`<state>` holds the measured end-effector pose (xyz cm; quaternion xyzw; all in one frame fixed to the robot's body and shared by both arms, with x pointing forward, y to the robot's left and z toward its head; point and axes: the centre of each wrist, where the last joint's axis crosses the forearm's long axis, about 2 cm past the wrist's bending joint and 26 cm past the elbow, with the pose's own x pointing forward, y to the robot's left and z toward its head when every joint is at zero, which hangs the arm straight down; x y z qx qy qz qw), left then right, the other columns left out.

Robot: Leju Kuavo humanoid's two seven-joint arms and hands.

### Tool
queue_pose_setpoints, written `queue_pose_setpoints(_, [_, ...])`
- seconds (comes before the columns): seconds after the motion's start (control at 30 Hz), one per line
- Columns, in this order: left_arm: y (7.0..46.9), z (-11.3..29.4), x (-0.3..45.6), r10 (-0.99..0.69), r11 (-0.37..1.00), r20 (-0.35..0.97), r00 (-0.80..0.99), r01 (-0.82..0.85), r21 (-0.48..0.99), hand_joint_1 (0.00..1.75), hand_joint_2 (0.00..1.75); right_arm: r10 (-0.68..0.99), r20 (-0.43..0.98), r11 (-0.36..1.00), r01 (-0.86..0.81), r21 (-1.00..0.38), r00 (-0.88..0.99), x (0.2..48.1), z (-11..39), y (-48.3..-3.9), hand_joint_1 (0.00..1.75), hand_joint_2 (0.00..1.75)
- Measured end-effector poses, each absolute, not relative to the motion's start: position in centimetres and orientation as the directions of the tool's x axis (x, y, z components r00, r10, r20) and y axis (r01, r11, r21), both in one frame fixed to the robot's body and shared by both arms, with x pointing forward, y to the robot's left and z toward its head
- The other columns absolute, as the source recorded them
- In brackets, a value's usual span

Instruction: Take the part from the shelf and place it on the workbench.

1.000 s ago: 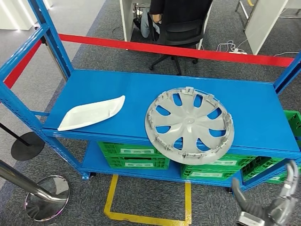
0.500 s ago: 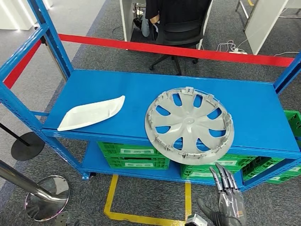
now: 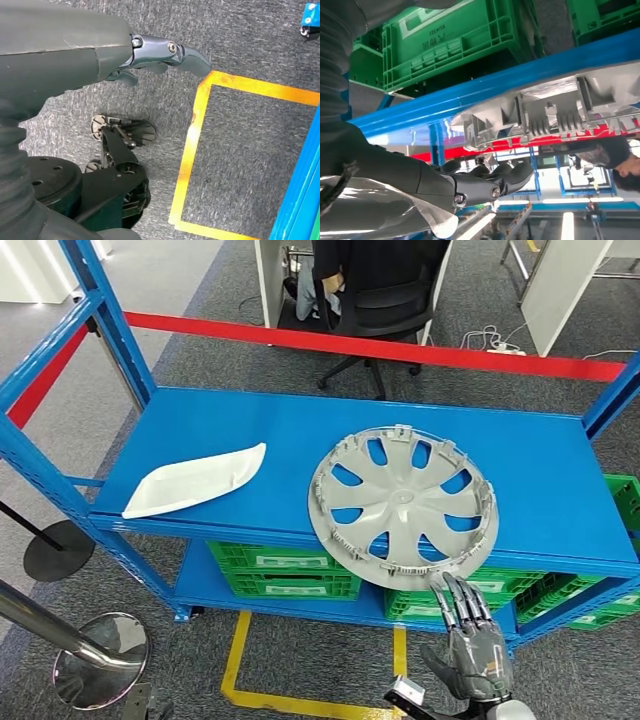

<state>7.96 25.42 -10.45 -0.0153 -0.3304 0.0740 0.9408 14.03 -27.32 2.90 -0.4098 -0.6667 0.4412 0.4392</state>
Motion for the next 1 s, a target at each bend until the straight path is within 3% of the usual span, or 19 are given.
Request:
queue_pose_setpoints(0.37, [25.4,-10.5,7.9,0.122,0.993,0.614,0.78,-0.101,-0.069,0.0,1.75,0.942,0.177,0.276,0.358,-0.892,-0.284,16.9,6.1,-26.1,0.0,1.75])
queue_pose_setpoints(1.0, [25.5,-10.4,8.4,0.092,0.996,0.618,0.781,-0.067,-0.063,0.0,1.75,0.952,0.219,0.276,0.298,-0.914,-0.212,19.5,4.9,-24.6,0.0,1.75])
